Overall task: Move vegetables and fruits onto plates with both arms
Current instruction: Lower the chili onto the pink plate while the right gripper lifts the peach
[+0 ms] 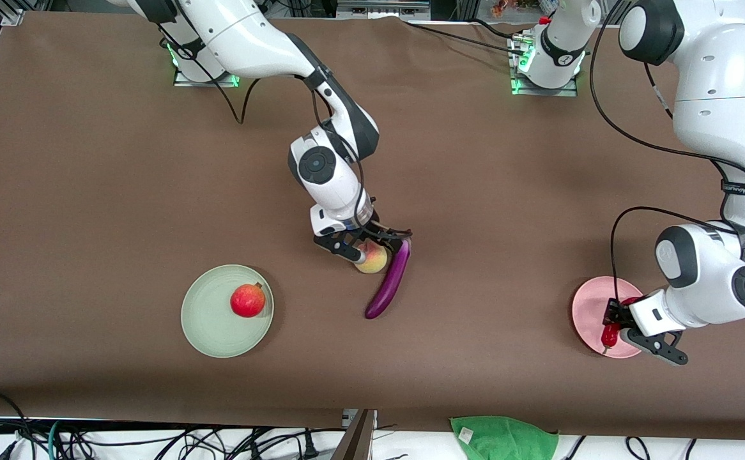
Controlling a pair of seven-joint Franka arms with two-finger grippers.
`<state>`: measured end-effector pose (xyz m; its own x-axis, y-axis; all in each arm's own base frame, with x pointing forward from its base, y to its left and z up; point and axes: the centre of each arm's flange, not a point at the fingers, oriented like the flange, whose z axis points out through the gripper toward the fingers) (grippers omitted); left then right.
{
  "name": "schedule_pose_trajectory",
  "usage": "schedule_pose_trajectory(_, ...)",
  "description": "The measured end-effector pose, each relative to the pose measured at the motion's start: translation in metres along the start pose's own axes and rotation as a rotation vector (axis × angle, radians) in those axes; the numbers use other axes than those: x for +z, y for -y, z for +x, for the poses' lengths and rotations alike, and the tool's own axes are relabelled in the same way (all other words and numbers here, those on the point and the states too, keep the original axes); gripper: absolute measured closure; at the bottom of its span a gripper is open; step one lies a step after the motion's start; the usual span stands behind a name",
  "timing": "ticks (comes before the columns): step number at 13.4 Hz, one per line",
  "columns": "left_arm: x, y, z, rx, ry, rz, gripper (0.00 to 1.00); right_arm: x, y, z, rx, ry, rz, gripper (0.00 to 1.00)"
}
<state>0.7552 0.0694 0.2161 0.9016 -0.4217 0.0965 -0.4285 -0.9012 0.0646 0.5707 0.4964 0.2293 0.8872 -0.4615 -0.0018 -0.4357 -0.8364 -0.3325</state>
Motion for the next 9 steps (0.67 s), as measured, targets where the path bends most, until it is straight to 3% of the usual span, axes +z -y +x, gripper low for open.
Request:
schedule_pose_trajectory(7, 0.004, -0.012, 0.005, -0.052, -0.019, -0.058, 0.01, 0.040, -0.019, 0.010, -0.109, -0.088, -0.039, 0.05)
schedule_pose_trajectory(9, 0.004, -0.030, 0.014, -0.094, -0.019, -0.090, 0.00, 0.038, -0.019, 0.015, -0.133, -0.106, -0.041, 0.10)
